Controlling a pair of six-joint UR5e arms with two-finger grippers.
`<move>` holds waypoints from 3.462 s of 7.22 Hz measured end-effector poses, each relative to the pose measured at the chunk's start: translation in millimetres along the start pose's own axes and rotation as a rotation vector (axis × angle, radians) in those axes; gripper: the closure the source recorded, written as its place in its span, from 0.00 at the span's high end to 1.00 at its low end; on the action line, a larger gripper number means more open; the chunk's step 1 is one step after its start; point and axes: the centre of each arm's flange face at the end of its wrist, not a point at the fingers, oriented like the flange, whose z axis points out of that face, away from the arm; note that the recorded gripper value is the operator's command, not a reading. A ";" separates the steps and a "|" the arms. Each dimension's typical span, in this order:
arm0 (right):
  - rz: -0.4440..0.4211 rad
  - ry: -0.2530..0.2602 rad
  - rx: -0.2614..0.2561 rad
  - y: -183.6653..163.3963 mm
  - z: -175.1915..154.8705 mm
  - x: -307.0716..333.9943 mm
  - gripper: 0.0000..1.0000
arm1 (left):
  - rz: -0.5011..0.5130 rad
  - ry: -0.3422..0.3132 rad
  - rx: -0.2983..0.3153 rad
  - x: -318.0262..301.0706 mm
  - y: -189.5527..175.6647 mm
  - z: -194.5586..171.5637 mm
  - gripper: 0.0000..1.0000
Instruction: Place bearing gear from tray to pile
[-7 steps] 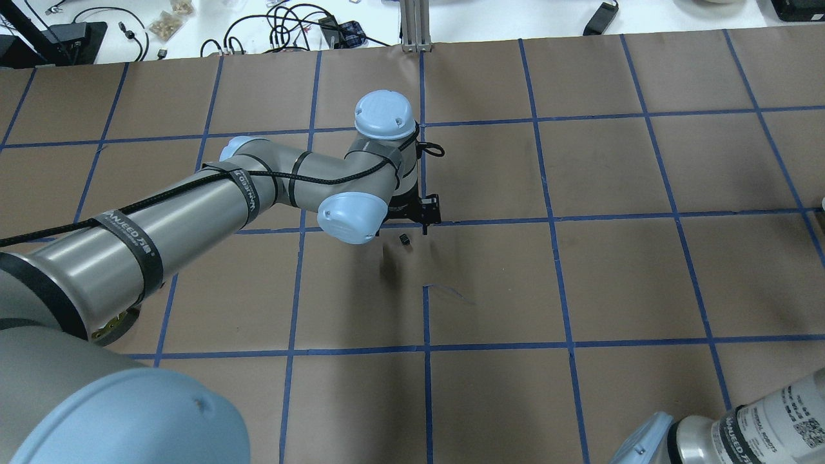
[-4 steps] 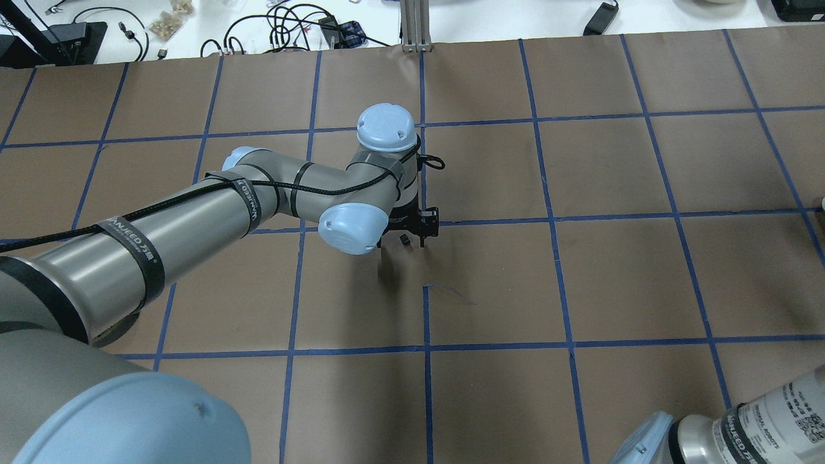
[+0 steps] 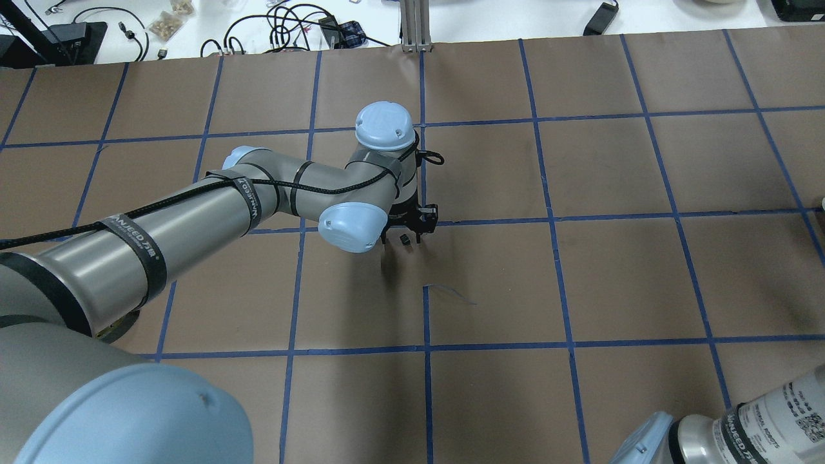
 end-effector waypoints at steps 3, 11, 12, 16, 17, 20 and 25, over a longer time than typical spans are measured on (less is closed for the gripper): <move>-0.009 -0.001 -0.005 0.3 1.7 0.1 0.28 | 0.001 0.003 -0.006 0.6 3.2 2.0 0.00; 0.108 0.043 -0.033 -26.3 -96.7 -34.3 0.13 | -0.078 -0.022 0.001 -163.8 -39.9 -95.3 0.00; 0.130 0.042 -0.030 -61.9 -131.7 -65.0 0.13 | -0.079 -0.033 -0.007 -207.7 -41.1 -107.1 0.00; 0.305 -0.007 -0.047 -234.8 -149.2 -265.9 0.13 | -0.010 -0.062 -0.058 -369.9 -11.2 -112.5 0.00; 0.377 0.001 -0.049 -274.8 -140.6 -322.3 0.13 | 0.004 -0.048 -0.076 -409.0 4.8 -102.9 0.00; 0.601 -0.044 -0.003 -370.6 -127.4 -491.1 0.13 | 0.081 -0.002 -0.097 -510.3 39.1 -83.2 0.00; 0.715 -0.117 0.069 -453.9 -38.5 -677.5 0.18 | 0.107 -0.003 -0.082 -544.0 35.2 -26.9 0.00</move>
